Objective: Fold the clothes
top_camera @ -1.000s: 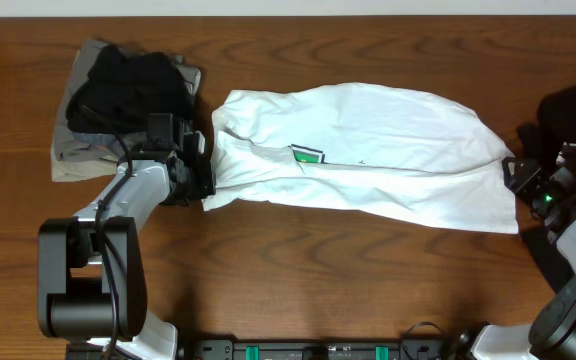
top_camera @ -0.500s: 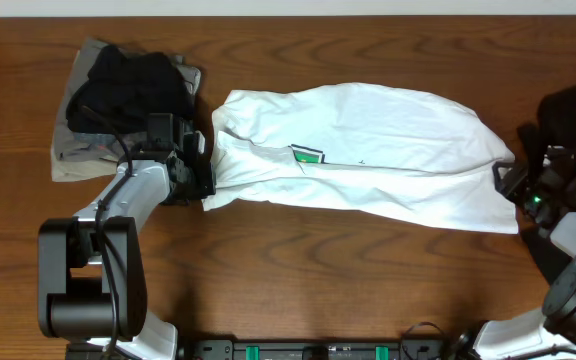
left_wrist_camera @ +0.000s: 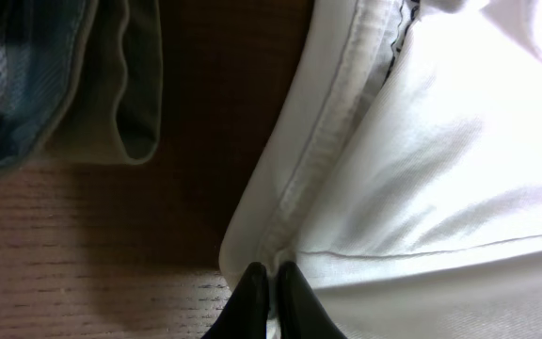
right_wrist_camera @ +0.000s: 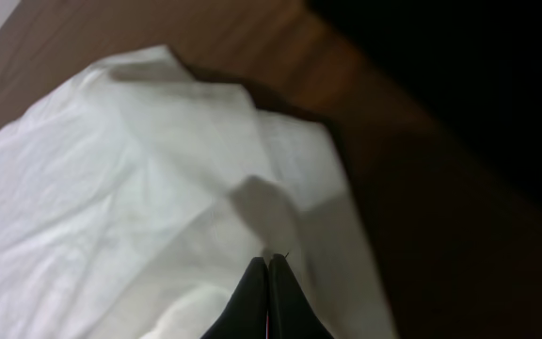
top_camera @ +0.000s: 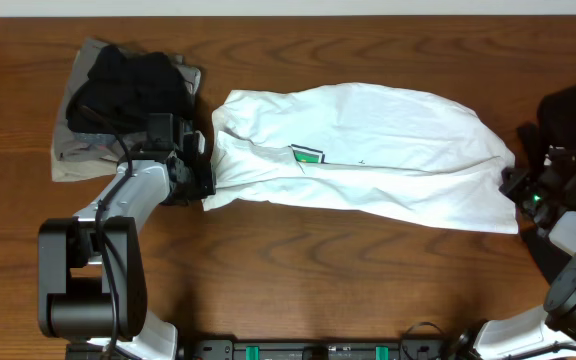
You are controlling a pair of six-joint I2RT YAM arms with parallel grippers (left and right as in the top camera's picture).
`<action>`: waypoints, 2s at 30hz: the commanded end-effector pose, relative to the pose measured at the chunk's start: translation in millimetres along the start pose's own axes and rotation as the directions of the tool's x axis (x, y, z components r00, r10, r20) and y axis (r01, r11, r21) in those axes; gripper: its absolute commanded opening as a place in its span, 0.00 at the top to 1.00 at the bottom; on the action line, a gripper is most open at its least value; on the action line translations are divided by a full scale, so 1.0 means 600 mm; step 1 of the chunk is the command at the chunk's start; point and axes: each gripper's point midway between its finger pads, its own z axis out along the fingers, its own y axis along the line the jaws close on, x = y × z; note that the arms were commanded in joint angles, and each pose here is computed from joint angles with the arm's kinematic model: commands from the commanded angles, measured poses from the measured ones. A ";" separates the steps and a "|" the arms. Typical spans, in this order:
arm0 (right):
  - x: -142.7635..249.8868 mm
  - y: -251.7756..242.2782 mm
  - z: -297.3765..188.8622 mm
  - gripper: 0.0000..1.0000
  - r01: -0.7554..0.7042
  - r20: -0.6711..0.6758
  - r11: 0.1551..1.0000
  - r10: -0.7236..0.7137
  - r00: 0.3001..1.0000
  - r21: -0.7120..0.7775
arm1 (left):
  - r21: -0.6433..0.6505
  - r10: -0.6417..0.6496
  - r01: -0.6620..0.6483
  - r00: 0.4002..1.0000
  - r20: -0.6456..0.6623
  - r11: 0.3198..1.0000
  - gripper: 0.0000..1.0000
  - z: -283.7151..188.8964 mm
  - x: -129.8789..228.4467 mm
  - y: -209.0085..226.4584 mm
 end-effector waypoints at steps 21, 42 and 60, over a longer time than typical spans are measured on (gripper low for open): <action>0.000 0.027 0.012 0.54 0.178 -0.006 0.984 -0.178 0.984 -0.012 | 0.002 -0.004 0.004 0.999 0.035 1.000 0.94 -0.013 -0.016 -0.003; 0.018 0.038 0.025 0.76 0.268 -0.047 0.963 -0.266 0.963 0.020 | 0.034 -0.001 -0.001 0.999 0.049 0.999 0.94 -0.014 -0.022 -0.012; -0.034 -0.017 -0.037 0.99 0.018 0.061 0.976 -0.032 0.998 0.215 | 0.033 -0.001 -0.001 0.999 0.048 0.999 0.94 -0.014 -0.022 -0.012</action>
